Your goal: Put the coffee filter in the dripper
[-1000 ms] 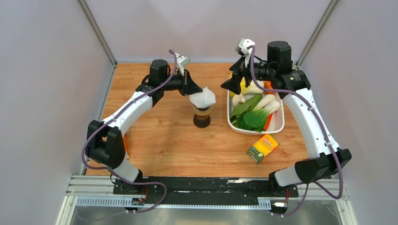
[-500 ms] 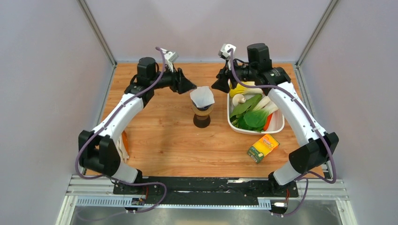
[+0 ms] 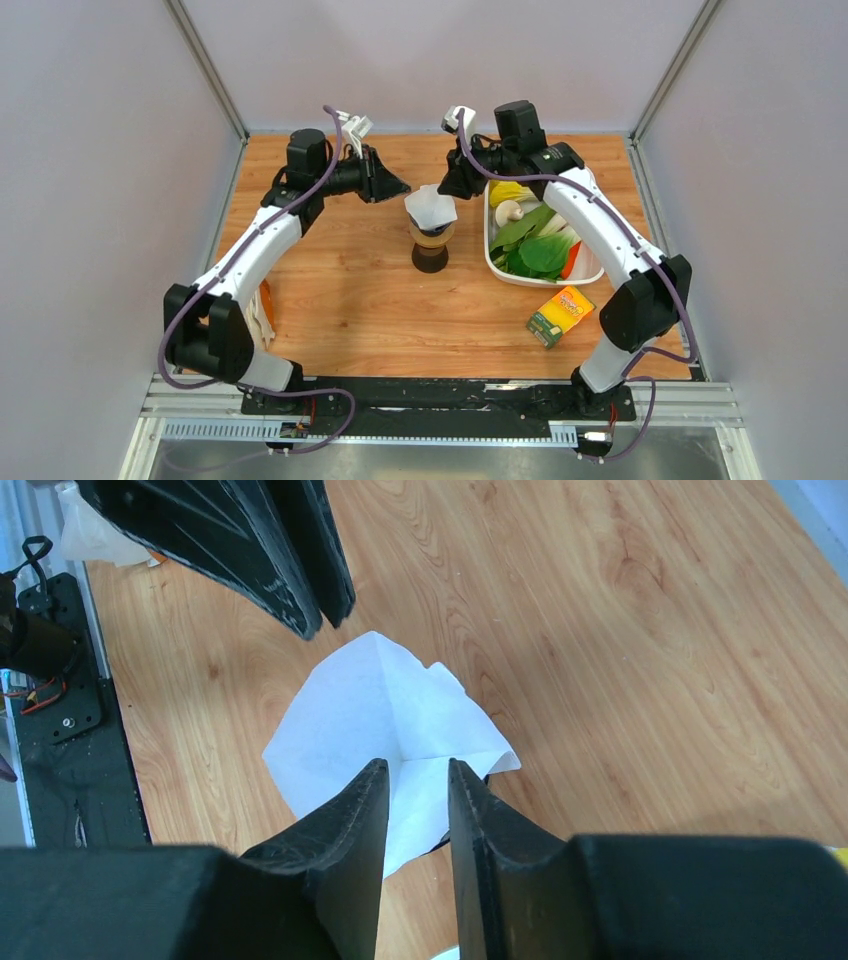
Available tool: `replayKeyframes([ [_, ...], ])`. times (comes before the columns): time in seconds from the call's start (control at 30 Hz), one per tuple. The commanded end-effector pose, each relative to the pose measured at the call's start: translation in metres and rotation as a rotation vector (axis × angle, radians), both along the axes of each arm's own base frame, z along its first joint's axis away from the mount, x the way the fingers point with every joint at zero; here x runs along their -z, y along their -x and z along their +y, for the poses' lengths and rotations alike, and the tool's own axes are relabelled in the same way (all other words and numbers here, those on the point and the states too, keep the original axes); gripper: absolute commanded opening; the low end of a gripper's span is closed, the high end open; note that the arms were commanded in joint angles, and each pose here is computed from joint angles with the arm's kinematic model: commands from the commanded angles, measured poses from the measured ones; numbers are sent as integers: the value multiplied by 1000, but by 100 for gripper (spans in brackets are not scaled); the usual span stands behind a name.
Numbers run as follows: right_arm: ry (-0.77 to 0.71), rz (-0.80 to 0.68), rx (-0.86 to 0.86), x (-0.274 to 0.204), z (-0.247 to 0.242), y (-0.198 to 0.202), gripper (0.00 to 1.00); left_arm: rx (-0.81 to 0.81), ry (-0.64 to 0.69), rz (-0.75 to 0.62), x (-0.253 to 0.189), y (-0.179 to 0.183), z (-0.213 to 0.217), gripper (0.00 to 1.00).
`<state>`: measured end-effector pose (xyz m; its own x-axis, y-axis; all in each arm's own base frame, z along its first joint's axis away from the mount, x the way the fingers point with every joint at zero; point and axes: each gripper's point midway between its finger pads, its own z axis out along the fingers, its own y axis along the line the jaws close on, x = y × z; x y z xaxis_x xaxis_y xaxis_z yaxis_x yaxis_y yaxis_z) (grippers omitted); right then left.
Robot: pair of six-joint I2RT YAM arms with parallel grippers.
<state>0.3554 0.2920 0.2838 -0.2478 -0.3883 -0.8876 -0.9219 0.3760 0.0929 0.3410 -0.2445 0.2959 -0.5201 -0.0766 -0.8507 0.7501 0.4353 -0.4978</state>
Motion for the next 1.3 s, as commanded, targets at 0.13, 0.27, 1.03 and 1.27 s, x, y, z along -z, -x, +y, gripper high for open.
replayKeyframes([
  [0.13, -49, 97, 24, 14, 6, -10, 27, 82, 51, 127, 20, 1, -12, 24],
  [0.27, -46, 131, 18, 26, 8, -8, 26, 92, 36, 143, 31, 4, -12, 23],
  [1.03, -25, 79, -54, 28, 20, 6, 25, 140, -39, 54, 32, 21, -15, 47],
  [1.27, 125, -29, -43, 24, 23, 9, 23, 54, 95, -83, -46, 20, 9, 67],
])
